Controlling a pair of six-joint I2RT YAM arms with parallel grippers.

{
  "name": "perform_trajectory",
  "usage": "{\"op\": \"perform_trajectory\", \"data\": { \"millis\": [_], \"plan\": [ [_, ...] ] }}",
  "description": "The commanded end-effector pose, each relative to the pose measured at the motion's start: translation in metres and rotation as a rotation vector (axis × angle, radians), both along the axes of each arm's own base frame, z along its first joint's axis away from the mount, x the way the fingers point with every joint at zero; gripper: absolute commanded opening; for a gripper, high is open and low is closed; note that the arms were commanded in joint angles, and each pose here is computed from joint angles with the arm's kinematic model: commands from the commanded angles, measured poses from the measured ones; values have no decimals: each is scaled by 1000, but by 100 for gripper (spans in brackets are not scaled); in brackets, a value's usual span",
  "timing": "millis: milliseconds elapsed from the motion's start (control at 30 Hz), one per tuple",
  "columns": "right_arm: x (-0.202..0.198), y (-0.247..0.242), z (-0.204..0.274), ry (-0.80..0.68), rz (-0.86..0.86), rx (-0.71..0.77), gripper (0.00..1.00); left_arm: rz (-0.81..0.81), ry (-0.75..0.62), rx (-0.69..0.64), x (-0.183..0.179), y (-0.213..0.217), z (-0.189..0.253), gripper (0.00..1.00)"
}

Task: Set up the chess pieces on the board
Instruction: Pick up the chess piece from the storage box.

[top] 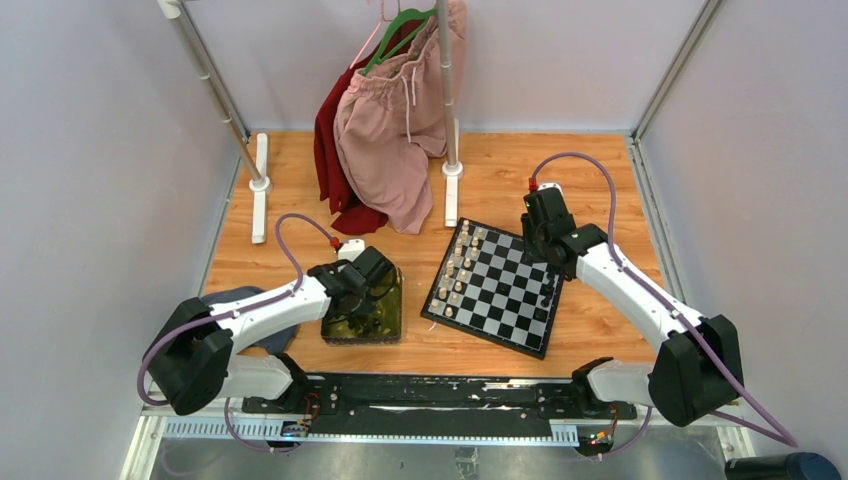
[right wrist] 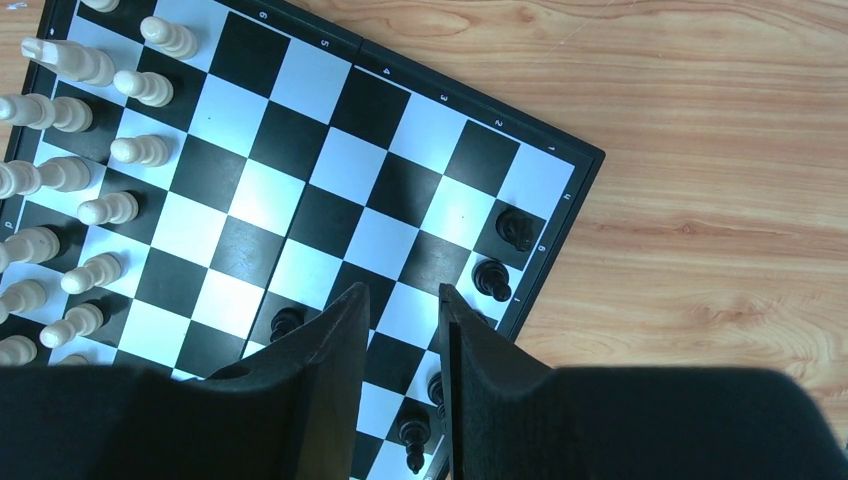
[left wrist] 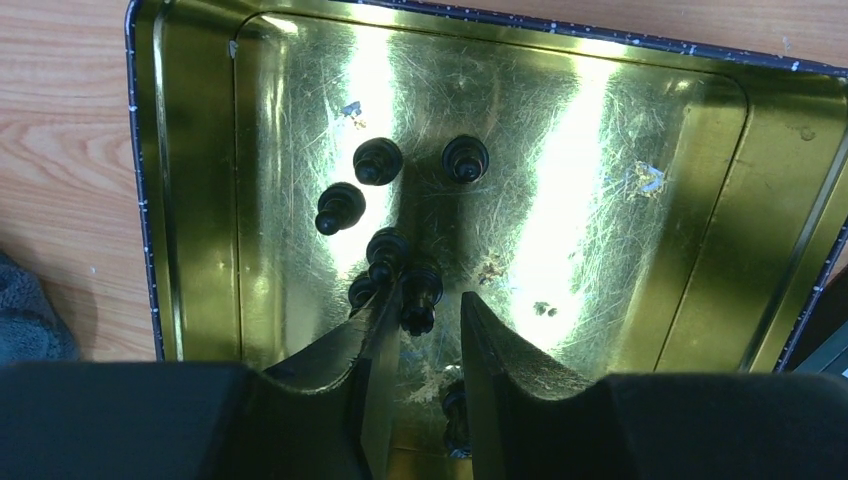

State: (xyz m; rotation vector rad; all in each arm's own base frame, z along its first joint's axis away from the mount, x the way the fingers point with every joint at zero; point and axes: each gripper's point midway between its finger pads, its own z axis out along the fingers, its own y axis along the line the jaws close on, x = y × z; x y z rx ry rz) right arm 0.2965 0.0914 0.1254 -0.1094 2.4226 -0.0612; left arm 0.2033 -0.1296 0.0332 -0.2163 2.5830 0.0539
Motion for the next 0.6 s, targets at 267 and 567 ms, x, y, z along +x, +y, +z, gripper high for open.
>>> {"op": "perform_trajectory", "data": {
  "millis": [267, 567],
  "plan": [
    [4, 1, 15, -38, 7, -10, 36, 17, -22, 12, 7, 4, 3, 19],
    [-1, -1, 16, -41, 0, -4, 36, 10, -32, 5, 4, 7, 9, 0]
  ]
}}
